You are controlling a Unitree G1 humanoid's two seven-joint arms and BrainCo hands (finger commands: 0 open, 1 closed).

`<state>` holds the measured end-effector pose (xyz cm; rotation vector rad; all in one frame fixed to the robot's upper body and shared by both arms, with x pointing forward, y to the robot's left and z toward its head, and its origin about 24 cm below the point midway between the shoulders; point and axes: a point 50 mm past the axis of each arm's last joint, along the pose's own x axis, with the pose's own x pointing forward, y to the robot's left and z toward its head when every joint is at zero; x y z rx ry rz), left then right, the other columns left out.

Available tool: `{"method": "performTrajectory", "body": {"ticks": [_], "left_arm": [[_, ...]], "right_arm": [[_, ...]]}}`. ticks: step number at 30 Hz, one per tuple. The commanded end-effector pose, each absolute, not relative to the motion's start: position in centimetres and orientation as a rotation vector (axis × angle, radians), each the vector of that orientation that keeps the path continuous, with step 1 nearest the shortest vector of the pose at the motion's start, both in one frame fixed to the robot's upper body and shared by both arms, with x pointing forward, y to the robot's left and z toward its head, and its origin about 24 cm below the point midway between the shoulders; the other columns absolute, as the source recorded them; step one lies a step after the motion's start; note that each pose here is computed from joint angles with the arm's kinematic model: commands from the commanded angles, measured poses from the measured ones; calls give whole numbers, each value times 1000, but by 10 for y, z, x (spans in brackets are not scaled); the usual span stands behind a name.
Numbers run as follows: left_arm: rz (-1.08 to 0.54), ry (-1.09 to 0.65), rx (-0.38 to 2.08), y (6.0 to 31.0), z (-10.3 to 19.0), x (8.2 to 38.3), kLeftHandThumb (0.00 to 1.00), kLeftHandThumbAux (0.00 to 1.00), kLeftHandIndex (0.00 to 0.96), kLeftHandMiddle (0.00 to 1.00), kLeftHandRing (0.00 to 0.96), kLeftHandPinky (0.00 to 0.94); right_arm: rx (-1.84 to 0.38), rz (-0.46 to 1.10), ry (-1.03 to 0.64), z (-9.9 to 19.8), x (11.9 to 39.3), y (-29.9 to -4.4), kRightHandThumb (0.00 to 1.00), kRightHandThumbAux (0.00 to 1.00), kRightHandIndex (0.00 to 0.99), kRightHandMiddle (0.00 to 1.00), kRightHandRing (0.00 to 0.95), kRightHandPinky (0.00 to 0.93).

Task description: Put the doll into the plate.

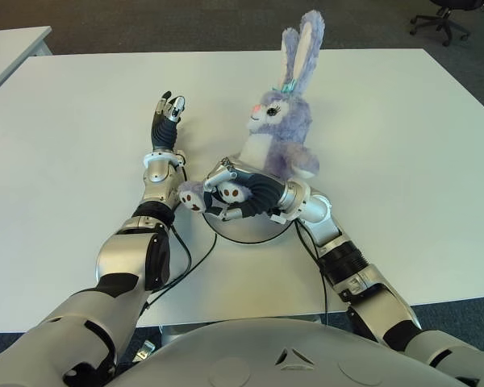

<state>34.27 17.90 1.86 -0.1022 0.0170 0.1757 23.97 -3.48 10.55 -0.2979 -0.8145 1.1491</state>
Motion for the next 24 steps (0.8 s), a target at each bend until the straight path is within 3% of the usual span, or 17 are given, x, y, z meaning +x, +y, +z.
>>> {"method": "performTrajectory", "body": {"ticks": [1,20,22,24], "left_arm": [[193,255,-112,175,-34,310,0,386,20,153,153,95],[180,263,-110,176,-33,311,0,391,20,134,141,124],[180,263,-112,175,-33,312,0,389,19,133,142,125],[179,263,-113,176,-33,312,0,388,18,133,142,126]], "right_arm": [[-273,1192,-621,70,230,-40,545,772,622,805,803,766],[-208,1265,-629,80,223,-31,556,771,628,801,799,758],[-205,1267,-642,81,222,-30,690,726,459,788,792,755],[-206,1268,-653,82,222,-29,707,720,438,785,791,756]]}}
